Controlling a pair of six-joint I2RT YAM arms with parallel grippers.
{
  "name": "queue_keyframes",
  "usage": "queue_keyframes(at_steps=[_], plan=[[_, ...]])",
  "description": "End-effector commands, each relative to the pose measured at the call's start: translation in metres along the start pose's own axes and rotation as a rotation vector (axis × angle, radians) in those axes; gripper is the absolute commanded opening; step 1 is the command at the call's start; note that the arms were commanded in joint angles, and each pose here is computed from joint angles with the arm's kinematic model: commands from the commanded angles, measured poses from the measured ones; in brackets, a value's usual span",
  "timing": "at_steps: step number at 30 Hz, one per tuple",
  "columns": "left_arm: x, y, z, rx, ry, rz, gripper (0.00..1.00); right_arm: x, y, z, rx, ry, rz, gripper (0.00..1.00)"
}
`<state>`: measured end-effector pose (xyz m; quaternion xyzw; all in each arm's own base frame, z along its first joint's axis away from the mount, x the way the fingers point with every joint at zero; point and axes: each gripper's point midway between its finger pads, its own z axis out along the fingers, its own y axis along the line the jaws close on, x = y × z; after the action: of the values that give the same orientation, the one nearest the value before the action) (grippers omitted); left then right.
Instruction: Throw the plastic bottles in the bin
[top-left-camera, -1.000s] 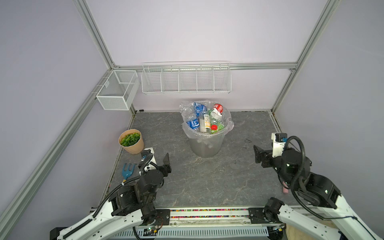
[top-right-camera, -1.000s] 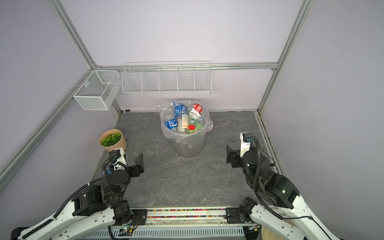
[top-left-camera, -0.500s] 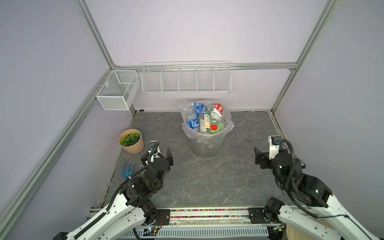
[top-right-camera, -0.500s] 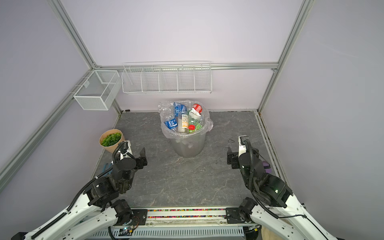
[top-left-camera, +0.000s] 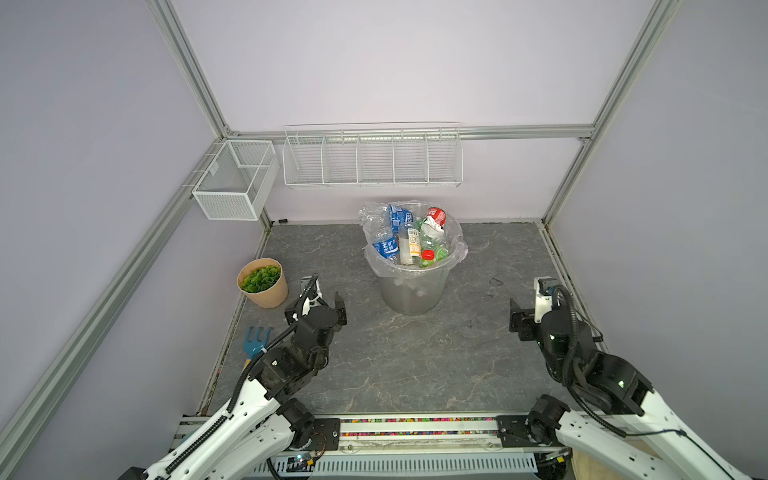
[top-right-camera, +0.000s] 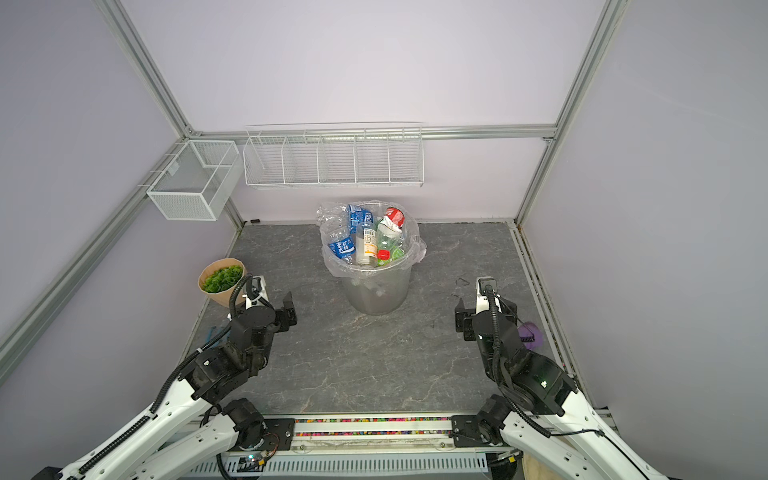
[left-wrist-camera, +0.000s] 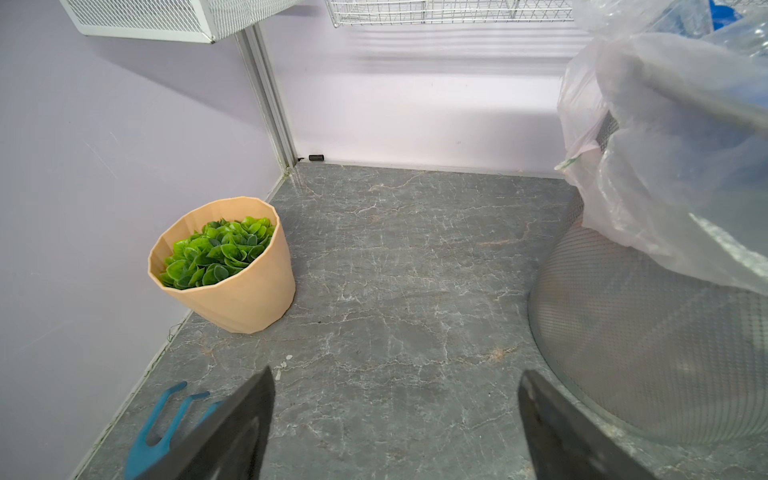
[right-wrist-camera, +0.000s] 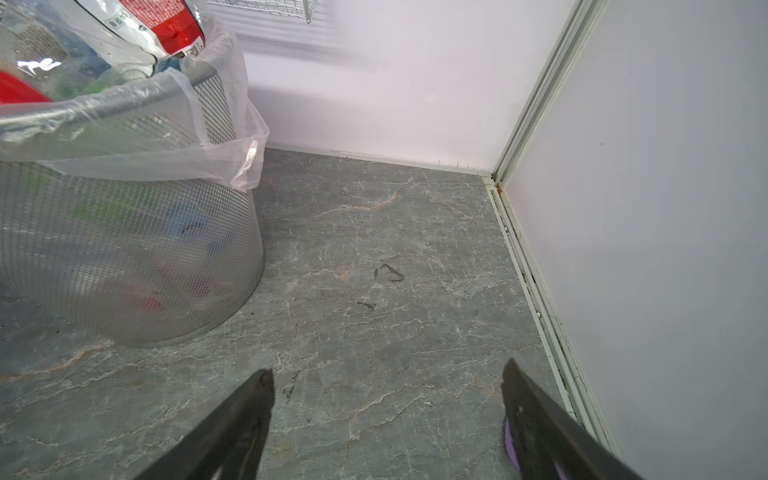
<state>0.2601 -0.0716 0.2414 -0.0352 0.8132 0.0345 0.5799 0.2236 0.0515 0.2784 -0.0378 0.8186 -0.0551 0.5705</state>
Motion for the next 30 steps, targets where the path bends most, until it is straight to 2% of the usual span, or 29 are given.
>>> queue_keyframes(at_steps=[1, 30], plan=[[0.005, 0.0, 0.005, -0.003, 0.006, 0.026, 0.91, 0.001, -0.007, 0.003, 0.044, -0.017, 0.007, 0.88], [0.047, 0.024, 0.029, -0.113, 0.071, 0.054, 0.93, 0.056, -0.025, 0.027, 0.206, 0.024, -0.014, 0.89]])
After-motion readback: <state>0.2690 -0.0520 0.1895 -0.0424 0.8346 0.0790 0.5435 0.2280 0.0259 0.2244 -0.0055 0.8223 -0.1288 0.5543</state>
